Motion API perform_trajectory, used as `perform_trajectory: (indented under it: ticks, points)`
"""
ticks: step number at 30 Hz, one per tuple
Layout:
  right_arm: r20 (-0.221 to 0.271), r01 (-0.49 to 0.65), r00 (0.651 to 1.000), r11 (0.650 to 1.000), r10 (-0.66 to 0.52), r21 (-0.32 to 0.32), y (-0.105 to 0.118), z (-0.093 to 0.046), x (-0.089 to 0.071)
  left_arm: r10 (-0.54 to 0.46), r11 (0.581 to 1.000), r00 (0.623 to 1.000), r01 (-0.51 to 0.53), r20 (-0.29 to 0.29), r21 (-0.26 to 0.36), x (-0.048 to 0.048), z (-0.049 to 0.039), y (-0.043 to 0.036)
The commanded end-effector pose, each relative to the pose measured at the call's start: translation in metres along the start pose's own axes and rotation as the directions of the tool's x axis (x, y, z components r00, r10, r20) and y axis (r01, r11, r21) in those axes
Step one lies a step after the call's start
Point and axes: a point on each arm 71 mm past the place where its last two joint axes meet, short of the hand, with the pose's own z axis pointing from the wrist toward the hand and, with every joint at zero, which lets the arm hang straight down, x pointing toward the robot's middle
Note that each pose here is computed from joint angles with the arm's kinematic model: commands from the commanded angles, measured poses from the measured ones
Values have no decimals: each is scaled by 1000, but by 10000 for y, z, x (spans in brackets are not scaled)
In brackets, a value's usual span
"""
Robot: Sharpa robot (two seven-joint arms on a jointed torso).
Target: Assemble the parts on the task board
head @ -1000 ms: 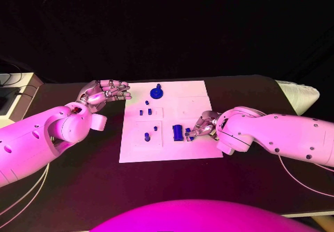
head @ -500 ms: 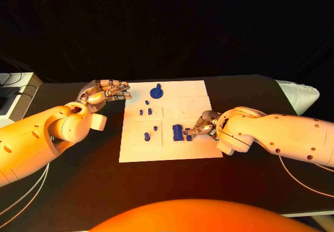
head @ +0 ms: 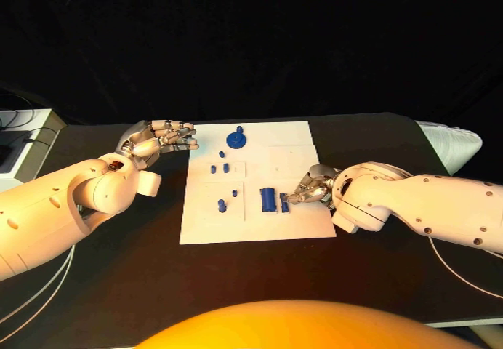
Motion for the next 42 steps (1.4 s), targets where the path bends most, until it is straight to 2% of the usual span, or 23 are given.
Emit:
perform_trajectory:
  ticks: [1,7,11,18,27,42]
  points:
    - [90,24,996,992,-12,-127,38,-31,-82,-4,1000,1000,4,-17,9,23,5,-9]
    - [156,60,988,963,-19,-261,25,-94,-180,-3,1000,1000,3,-16,10,20,6,-5]
    - [170,89,985,955,-42,-282,8,-111,-193,-4,1000,1000,4,-16,9,21,6,3]
    - [158,112,985,961,-73,-253,-9,-93,-124,-6,1000,1000,6,-19,7,34,7,18]
    - [161,130,982,978,-103,-163,-89,-17,2,-4,1000,1000,4,-22,5,35,3,27]
    - [170,155,976,981,-133,-120,-102,10,135,-2,1000,1000,2,-21,3,22,-7,27]
